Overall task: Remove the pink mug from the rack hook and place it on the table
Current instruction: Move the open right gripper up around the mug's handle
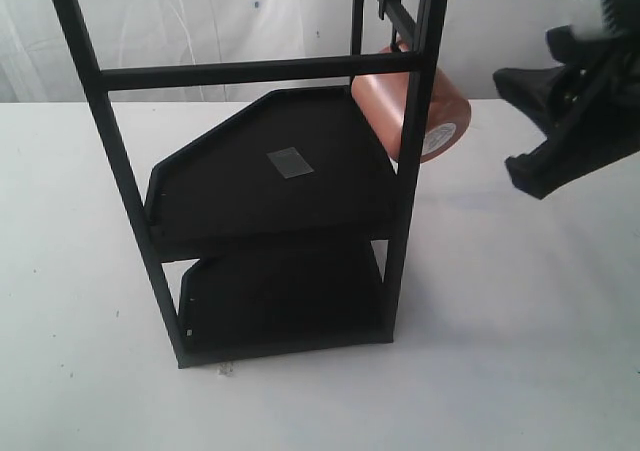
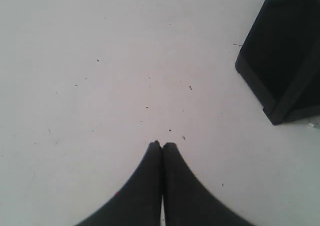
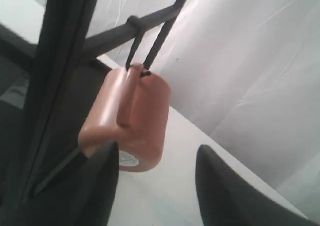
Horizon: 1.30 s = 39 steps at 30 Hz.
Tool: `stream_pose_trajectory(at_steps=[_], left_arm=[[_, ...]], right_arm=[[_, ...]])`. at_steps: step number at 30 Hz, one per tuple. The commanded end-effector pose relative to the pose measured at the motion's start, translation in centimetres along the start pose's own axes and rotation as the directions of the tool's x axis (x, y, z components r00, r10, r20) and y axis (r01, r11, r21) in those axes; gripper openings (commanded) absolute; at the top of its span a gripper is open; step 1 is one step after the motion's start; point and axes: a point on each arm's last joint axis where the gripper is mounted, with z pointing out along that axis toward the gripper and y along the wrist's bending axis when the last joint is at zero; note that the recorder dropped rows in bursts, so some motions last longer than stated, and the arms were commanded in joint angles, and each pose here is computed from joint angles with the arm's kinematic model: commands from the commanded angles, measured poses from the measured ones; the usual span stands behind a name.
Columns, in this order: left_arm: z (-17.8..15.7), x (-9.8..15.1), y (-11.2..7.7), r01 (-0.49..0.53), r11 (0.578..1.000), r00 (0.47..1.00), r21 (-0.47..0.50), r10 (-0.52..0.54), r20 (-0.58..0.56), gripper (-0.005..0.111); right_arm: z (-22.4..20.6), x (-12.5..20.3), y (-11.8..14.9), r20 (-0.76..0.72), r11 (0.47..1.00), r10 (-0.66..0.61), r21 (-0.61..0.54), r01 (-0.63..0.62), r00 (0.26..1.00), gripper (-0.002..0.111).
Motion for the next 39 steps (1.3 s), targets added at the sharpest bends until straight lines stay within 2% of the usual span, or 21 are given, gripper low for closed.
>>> stream_pose_trajectory(at_steps=[1,7,18,29,31,39], left_arm=[[0.0,0.0,0.0,0.006,1.0,1.0,0.006,-0.006,0.005,0.0],[0.0,0.0,0.0,0.006,1.0,1.0,0.006,-0.006,0.005,0.0],[0.0,0.0,0.0,0.006,1.0,1.0,0.006,-0.006,0.005,0.0],[0.0,0.0,0.0,0.006,1.0,1.0,0.006,-0.006,0.005,0.0],[0.0,0.0,0.0,0.006,1.0,1.0,0.006,-0.006,0.005,0.0],[0.0,0.0,0.0,0.006,1.0,1.0,0.006,-0.006,0.005,0.0]], right_arm=[[2.1,0.3,0.2,-0.022,0.996,-0.089,-0.01,0.089,0.996,0.046],[3.1,0.3,0.4,-0.003,0.998,-0.069,-0.006,0.069,0.998,0.045],[3.3,-1.2,1.7,0.129,0.997,-0.074,-0.016,0.077,0.989,0.045],[5.4,-0.4,2.2,0.102,0.998,-0.056,-0.032,0.059,0.993,0.045],[5.6,0.1,1.4,0.078,0.998,-0.059,-0.008,0.06,0.995,0.045],[7.1,0.6,1.2,0.074,1.0,0.007,-0.012,-0.006,0.997,0.045]])
